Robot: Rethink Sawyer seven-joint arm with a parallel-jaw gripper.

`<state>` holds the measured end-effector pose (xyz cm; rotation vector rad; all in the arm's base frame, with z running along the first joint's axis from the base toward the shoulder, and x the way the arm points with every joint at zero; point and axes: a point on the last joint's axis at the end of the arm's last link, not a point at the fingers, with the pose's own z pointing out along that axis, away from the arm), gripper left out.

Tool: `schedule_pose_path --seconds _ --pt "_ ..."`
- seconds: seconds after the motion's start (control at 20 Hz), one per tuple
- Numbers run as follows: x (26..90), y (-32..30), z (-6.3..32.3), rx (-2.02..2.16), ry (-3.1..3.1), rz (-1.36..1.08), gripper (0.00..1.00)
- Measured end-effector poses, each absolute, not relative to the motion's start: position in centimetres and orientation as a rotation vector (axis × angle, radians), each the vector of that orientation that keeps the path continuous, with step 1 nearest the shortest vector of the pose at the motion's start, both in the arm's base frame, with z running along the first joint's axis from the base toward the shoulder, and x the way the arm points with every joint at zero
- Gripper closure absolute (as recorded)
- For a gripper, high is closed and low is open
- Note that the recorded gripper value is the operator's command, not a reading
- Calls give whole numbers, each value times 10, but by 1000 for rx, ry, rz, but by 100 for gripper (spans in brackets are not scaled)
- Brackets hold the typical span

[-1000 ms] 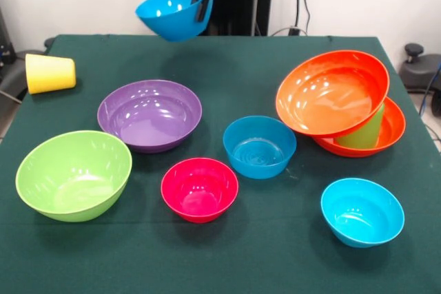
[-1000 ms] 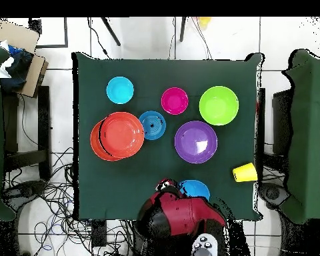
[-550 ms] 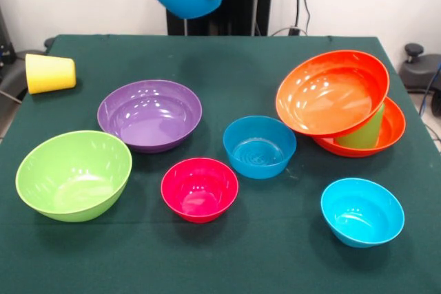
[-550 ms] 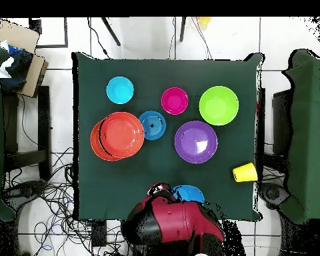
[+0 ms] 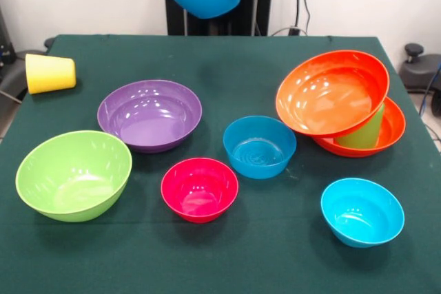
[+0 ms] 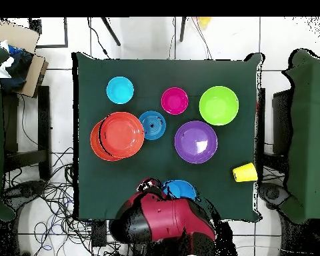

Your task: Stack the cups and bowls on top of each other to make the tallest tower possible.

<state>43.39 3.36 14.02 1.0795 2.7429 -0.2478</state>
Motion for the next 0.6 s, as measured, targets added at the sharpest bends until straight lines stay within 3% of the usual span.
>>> schedule_pose_path --seconds 0.6 --pt "434 70 141 1087 2811 -246 100"
